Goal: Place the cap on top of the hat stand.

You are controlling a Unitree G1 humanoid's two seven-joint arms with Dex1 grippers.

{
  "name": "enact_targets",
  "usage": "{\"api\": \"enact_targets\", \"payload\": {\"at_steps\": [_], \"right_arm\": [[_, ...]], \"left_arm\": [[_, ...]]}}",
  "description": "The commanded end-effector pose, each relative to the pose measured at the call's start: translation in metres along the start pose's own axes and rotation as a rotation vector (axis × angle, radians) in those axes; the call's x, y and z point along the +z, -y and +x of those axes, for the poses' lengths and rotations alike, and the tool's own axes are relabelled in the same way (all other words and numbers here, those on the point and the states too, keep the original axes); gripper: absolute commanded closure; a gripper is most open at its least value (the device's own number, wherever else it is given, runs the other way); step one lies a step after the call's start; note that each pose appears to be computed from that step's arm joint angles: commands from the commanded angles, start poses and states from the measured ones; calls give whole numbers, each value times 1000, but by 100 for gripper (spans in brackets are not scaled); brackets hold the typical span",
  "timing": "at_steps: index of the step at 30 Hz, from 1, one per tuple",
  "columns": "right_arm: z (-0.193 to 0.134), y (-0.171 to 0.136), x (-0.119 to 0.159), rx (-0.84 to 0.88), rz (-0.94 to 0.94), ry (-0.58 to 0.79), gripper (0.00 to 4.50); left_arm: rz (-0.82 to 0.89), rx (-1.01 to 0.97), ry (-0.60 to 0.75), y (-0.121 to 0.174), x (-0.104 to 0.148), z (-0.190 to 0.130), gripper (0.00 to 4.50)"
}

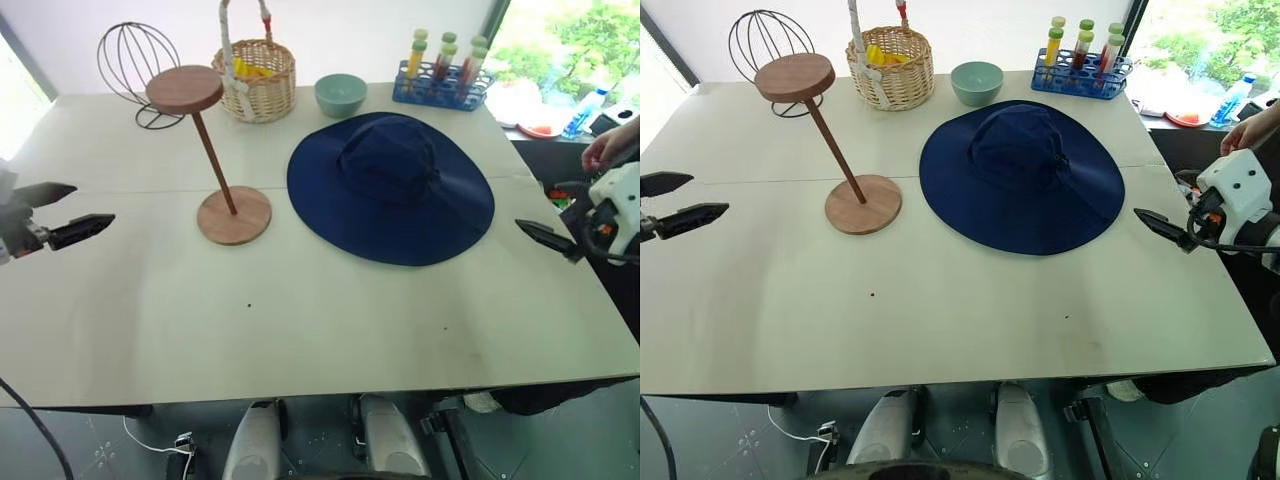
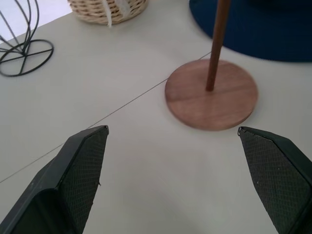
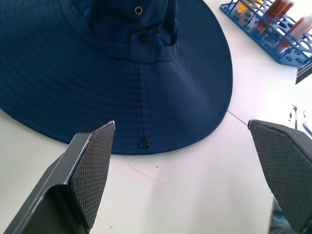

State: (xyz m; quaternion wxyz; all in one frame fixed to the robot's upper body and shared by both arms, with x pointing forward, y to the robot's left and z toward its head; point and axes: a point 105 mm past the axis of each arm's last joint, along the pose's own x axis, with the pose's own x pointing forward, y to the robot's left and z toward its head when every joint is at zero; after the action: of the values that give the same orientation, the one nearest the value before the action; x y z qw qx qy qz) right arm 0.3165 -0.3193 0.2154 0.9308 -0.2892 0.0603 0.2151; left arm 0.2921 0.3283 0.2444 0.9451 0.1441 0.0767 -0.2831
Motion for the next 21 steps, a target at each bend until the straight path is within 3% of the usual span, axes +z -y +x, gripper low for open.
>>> {"api": "enact_targets", "payload": {"at_steps": [1, 6, 10, 21], "right_arm": [[2, -4, 41, 10, -197, 46, 1], [13, -37, 55, 46, -377, 36, 1], [25, -65, 47, 18, -507, 5, 1], [53, -135, 15, -7, -584, -38, 1]], "left_arm": [[101, -193, 92, 41, 54, 2, 5], [160, -426, 62, 95, 64, 15, 5], [194, -589, 35, 125, 64, 22, 5], [198, -671, 31, 135, 61, 42, 5]]}}
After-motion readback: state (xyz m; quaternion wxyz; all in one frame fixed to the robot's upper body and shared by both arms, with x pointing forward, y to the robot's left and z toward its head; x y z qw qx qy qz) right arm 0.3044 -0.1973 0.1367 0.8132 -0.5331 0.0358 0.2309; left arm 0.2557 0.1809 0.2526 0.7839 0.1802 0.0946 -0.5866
